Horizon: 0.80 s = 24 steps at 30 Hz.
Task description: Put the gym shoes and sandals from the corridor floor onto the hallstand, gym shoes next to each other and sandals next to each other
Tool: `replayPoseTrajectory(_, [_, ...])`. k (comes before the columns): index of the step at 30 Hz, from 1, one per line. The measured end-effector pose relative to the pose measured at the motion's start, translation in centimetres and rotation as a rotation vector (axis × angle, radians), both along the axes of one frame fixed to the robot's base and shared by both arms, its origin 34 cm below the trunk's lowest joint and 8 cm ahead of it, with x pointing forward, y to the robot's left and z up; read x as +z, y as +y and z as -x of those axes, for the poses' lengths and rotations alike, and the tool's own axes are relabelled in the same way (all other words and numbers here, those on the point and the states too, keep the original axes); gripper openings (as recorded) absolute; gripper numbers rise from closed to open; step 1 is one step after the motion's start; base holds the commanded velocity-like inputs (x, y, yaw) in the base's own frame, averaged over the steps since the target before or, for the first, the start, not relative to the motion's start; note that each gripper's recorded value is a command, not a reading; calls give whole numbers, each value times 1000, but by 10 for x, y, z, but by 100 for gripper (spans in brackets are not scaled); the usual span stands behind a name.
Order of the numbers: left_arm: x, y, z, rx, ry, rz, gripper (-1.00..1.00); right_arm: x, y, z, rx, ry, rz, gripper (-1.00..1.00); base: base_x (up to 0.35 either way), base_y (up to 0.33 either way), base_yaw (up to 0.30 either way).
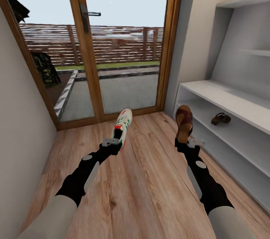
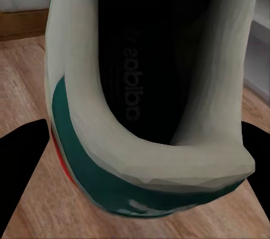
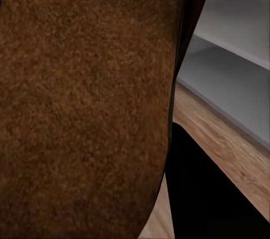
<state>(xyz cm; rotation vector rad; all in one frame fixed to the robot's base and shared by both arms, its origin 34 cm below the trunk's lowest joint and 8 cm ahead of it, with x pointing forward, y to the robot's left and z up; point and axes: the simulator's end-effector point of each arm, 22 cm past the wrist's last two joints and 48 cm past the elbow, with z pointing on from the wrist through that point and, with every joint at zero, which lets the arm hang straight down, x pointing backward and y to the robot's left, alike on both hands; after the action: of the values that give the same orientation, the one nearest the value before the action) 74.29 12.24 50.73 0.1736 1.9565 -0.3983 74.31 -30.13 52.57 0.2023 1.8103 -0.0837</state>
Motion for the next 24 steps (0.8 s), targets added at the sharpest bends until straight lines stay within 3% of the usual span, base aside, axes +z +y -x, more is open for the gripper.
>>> replayPoseTrajectory(8, [2,0,0,0,-3,0,-100,2,0,0,-1,-3,0,-100,285,121,-196])
replayPoseTrajectory(24, [2,0,1,0,0,-2,-100,8,0,0,-1,-11,0,-100,13,5,-238])
